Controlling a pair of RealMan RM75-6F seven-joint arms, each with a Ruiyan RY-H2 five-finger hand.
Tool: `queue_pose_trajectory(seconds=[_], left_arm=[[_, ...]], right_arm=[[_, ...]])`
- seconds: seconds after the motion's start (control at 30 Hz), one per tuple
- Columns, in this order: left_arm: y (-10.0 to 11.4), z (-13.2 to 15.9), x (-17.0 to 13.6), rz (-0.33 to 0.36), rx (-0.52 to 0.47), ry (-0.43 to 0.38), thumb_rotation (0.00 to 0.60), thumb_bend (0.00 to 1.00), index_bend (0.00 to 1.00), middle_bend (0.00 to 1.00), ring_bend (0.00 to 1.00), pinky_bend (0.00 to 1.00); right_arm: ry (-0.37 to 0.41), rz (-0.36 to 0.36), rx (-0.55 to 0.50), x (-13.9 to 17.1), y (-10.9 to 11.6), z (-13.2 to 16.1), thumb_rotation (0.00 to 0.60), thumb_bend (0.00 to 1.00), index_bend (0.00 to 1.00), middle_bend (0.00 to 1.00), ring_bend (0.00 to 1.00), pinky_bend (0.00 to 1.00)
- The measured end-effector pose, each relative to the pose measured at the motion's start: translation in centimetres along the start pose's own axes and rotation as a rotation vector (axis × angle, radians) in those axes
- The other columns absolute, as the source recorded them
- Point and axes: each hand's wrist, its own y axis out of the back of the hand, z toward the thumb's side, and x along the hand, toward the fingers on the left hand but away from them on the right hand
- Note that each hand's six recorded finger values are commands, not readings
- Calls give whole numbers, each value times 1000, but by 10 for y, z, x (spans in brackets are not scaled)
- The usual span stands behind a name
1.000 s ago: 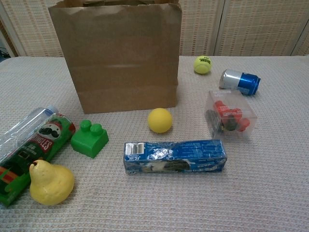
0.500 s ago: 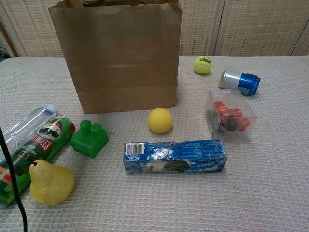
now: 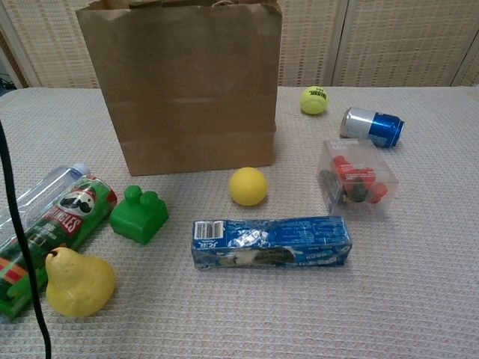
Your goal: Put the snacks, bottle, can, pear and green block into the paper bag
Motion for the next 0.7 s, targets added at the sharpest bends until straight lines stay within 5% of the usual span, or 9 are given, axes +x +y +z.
queue_pose_trajectory(seconds=[0.33,0.7], left_arm=[[32,-38,-43,20,8,17,600,377,102,0,4,229],[56,-153,-153,-51,131,108,600,385,134,0,5,229]], right_arm=[[-3,-3,5,1,1,-1,600,0,0,0,0,0],[5,4,10,2,-3,2,600,0,0,0,0,0]])
